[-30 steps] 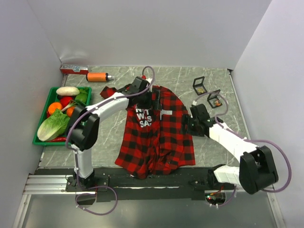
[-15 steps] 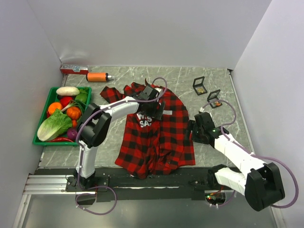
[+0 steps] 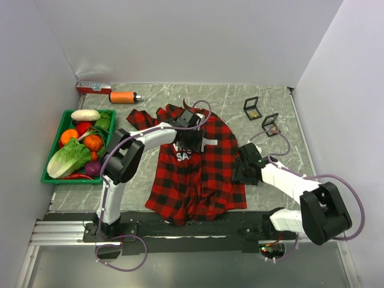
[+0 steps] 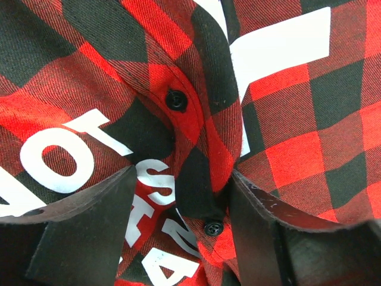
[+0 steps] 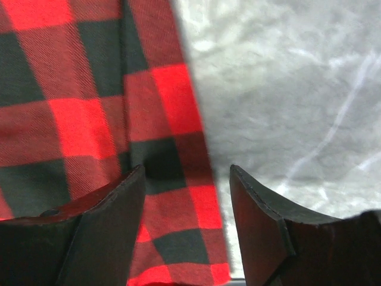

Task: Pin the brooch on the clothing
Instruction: Adjust the crumpled clothing at the center of the board.

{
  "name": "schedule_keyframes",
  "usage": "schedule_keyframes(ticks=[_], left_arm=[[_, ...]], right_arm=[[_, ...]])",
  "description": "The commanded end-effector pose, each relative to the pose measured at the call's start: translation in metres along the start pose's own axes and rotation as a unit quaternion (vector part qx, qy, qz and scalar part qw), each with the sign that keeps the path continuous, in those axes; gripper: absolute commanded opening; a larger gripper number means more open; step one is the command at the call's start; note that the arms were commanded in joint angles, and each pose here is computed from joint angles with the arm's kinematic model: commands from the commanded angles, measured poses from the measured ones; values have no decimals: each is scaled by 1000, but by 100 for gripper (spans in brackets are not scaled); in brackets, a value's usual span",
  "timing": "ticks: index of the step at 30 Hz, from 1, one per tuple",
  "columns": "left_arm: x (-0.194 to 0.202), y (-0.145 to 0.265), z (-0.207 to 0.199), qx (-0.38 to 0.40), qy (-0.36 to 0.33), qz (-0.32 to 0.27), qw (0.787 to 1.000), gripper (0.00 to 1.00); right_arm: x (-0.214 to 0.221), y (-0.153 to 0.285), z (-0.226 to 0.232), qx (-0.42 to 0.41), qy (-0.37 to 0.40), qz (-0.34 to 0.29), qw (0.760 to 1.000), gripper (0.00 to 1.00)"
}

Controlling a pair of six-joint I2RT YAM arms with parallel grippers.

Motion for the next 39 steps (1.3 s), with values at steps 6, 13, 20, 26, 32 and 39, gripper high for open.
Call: schedule_keyframes(ticks=[6, 13, 20, 26, 32, 39], left_arm=[[-4, 1, 0, 17, 0, -4, 1000, 28], [-17, 17, 37, -5, 31, -26, 999, 9], [-23, 34, 68, -29, 44, -32, 998, 6], [-27, 59, 95, -43, 63, -53, 996, 7], [-29, 69, 118, -48, 91, -64, 993, 6], [-30, 73, 123, -46, 98, -68, 992, 6]], right_arm=[[-4, -13, 22, -12, -2, 16, 1000, 47], [-15, -2, 25, -14, 9, 0, 1000, 0], [-75, 31, 12, 50, 15, -85, 995, 0], [-118, 71, -4, 87, 6, -153, 984, 0], [-150, 116, -20, 131, -18, -230, 964, 0], [-146, 126, -26, 103, -22, -232, 967, 0]])
Point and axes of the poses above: each gripper's point midway between its finger pads, its own y axis back along the fingers, its own z axis along the line the jaws close on, x = y × z, the point moved 7 cm from there along y, back along the fingers, and after that the axes turned 8 degrees about -y, right-handed, at the moved point
